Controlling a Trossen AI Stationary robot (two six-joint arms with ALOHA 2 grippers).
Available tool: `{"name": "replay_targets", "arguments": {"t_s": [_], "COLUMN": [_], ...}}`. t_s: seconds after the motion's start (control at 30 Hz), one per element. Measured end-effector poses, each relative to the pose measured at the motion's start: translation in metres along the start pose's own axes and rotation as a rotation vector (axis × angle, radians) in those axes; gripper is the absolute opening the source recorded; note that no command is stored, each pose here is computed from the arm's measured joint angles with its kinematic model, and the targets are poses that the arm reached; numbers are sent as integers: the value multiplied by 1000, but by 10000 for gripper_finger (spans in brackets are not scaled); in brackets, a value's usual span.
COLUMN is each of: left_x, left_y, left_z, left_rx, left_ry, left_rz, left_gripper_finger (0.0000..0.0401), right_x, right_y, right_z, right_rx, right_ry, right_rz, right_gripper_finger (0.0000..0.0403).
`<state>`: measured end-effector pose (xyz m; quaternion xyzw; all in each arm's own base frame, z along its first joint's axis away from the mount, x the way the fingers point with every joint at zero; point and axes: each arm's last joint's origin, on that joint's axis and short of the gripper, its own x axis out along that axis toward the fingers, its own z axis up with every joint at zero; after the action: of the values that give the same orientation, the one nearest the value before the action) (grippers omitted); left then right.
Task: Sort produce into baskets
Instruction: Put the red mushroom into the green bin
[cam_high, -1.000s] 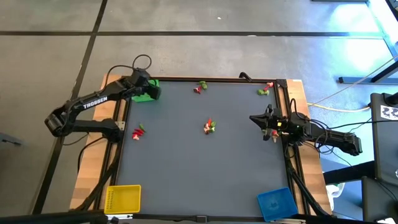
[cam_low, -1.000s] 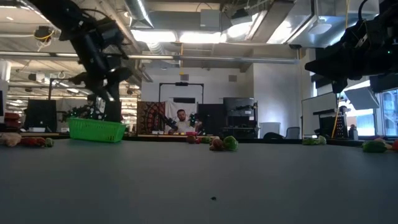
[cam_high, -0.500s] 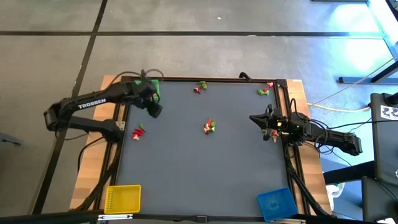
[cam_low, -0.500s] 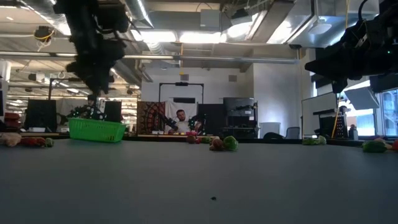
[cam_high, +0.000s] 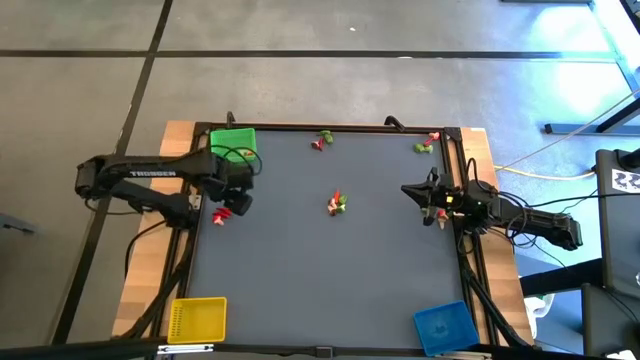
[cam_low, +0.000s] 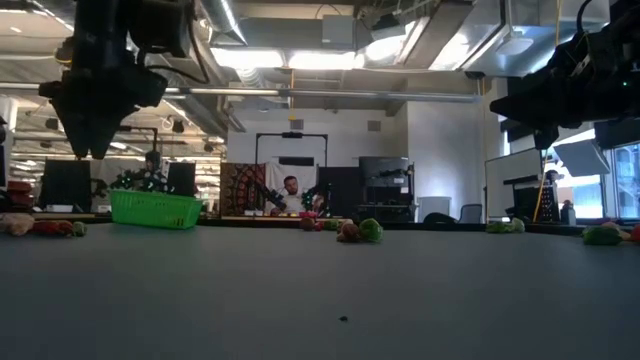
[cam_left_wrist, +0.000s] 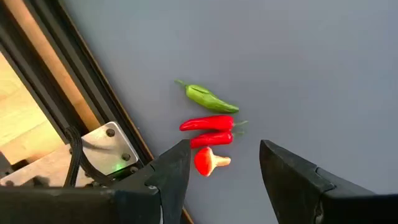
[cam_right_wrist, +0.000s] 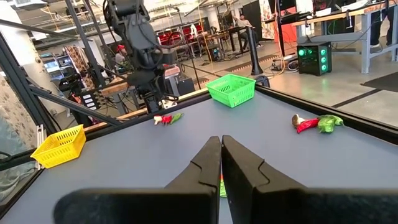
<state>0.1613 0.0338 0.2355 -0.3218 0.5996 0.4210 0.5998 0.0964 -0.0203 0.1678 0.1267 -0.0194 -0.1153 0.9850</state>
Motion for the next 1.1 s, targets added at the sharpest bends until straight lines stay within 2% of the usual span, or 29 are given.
{"name": "replay_targets", "arguments": {"t_s": [0.27,0.5,1.1], "left_x": [14,25,54], "left_y": [-20,-35,-54], "left_z": [-5,-12,-18], "left_rx": [138,215,221], "left_ry": [73,131,264], "left_rz": [76,144,352], "left_gripper_finger": [186,186,186], "right_x": [0,0,0], "right_y": [0,0,0], "right_z": [0,0,0], "right_rx": [0,0,0], "right_ry": [-1,-2,0], "right_rz": [1,2,4], "right_gripper_finger": [17,17,17]}}
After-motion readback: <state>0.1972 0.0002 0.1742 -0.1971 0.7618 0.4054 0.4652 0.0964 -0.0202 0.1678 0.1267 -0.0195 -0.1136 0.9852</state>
